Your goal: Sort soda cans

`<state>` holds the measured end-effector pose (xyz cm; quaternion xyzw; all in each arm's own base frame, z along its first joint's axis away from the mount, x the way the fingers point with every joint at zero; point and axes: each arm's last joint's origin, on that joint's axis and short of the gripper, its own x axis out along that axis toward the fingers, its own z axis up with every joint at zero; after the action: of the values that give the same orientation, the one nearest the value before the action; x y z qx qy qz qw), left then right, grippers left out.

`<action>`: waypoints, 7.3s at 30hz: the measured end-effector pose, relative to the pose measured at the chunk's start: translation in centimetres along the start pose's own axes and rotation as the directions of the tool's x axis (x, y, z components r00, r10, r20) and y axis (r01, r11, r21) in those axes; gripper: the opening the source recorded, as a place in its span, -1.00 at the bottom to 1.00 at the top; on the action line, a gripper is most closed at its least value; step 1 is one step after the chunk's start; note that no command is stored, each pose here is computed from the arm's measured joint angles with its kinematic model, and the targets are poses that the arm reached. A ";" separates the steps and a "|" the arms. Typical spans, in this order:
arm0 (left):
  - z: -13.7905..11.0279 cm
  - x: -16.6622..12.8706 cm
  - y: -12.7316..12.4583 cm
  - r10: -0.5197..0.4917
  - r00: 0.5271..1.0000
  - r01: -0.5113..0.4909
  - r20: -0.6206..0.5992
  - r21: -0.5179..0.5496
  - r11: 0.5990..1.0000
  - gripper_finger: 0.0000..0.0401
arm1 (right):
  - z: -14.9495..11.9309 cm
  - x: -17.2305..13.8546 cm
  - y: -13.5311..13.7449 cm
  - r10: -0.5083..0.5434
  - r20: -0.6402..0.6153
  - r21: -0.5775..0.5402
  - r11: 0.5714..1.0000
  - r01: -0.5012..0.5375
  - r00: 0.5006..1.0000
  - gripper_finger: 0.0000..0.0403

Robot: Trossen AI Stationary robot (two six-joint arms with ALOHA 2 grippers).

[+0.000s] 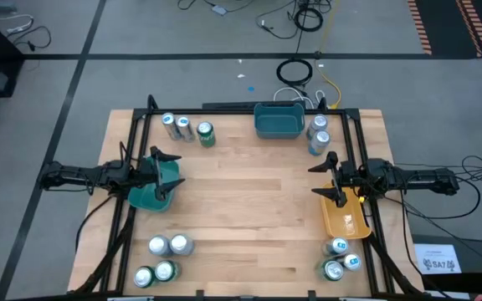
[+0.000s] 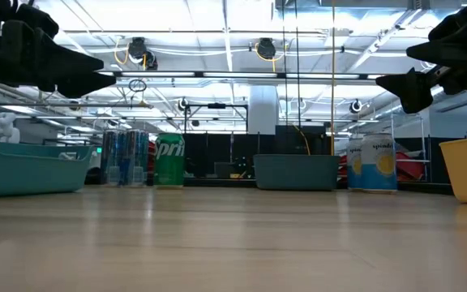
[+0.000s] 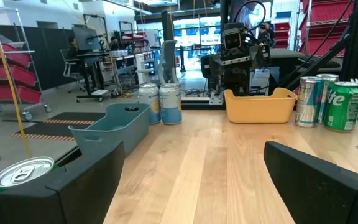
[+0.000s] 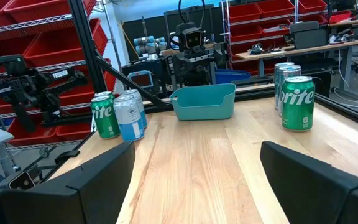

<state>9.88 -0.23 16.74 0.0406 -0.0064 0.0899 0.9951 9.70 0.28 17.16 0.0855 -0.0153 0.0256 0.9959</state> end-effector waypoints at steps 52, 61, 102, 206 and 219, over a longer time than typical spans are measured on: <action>0.0 0.0 0.0 0.000 1.000 0.000 0.000 0.000 1.000 0.96 | 0.0 0.0 0.0 0.000 0.000 0.000 1.000 0.000 1.000 0.69; 0.0 0.0 0.0 0.000 1.000 0.000 0.001 0.000 1.000 0.96 | 0.0 0.0 0.0 0.000 0.000 0.000 1.000 0.000 1.000 0.69; 0.0 0.0 0.0 0.000 1.000 0.000 0.000 0.000 1.000 0.96 | 0.0 0.0 0.0 0.000 0.000 0.000 1.000 0.000 1.000 0.69; 0.0 0.0 0.0 0.000 1.000 0.000 0.001 0.000 1.000 0.96 | 11.7 13.4 -4.7 -0.523 -0.561 0.273 0.614 0.740 0.641 0.68; 0.0 0.0 0.0 0.000 1.000 0.000 0.000 0.000 1.000 0.96 | 17.5 18.1 -6.9 -0.473 -0.741 0.116 0.608 0.785 0.476 0.68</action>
<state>9.87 -0.23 16.73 0.0406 -0.0065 0.0900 0.9951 27.69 -8.65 33.85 0.2942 0.3674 -0.3241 0.8206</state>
